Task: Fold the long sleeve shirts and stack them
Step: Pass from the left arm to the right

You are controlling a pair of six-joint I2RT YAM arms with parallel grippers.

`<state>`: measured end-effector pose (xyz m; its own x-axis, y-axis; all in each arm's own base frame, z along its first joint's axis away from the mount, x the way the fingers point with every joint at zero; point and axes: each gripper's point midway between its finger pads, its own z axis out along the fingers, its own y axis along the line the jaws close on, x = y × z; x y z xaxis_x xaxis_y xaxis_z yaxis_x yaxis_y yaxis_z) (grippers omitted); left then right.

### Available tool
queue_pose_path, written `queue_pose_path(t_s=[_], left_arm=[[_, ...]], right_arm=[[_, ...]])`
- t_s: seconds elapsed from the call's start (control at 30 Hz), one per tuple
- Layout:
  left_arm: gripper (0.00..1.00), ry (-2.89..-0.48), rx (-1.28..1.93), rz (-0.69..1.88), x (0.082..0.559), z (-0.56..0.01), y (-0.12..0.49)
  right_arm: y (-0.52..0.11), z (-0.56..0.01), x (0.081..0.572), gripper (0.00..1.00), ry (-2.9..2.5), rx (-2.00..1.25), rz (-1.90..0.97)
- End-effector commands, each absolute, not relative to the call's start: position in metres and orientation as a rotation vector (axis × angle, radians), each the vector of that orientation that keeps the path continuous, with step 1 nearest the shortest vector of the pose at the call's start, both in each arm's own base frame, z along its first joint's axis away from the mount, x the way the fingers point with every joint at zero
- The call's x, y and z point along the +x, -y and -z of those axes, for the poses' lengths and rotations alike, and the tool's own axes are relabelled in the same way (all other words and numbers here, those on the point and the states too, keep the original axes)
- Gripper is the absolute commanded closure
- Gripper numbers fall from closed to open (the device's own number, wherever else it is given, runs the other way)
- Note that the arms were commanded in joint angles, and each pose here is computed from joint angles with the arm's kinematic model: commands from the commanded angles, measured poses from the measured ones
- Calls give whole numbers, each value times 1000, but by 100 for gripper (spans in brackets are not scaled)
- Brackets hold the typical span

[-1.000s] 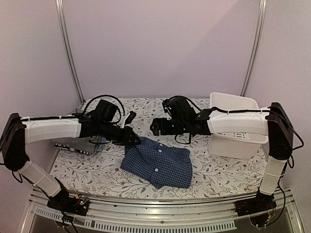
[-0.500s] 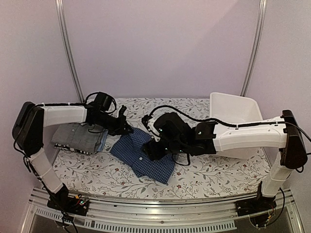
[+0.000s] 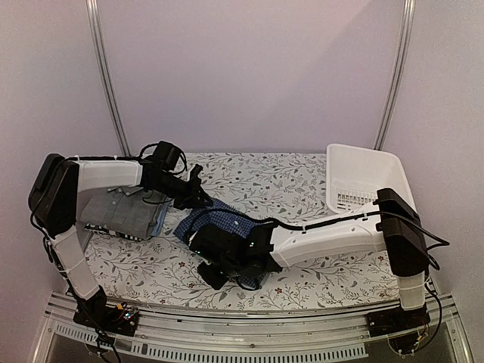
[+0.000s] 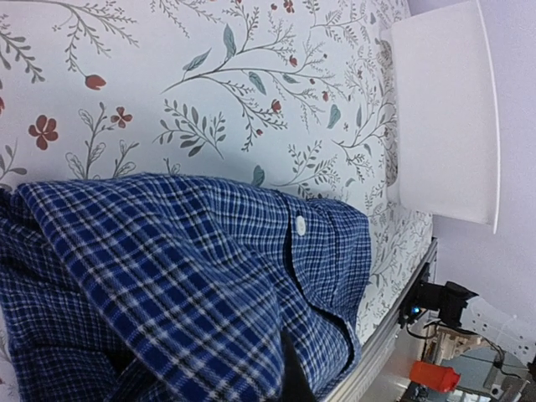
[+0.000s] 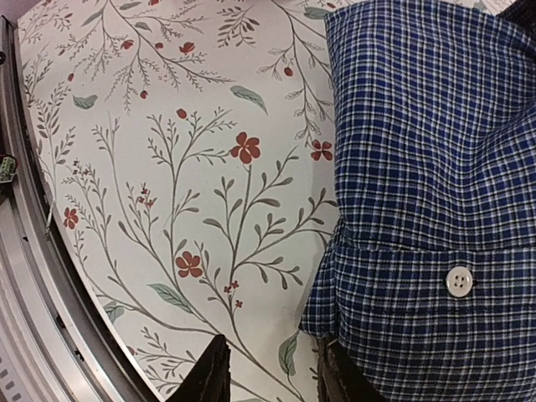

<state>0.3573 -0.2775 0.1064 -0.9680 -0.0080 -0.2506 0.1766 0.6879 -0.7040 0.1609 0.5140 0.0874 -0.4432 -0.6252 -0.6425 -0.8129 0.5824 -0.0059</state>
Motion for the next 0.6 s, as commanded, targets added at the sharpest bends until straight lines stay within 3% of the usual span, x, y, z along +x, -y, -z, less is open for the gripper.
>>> queue_pose_path(t_s=[0.0,0.57], left_arm=[[100,-2670,136,1157,359,-108,278],[100,-2670,150,1172,361,-108,281]], right_arm=[[-518,-67,166,66,-2312,-1132,-415],[-498,3,177,70,-2537,-1064,-304]])
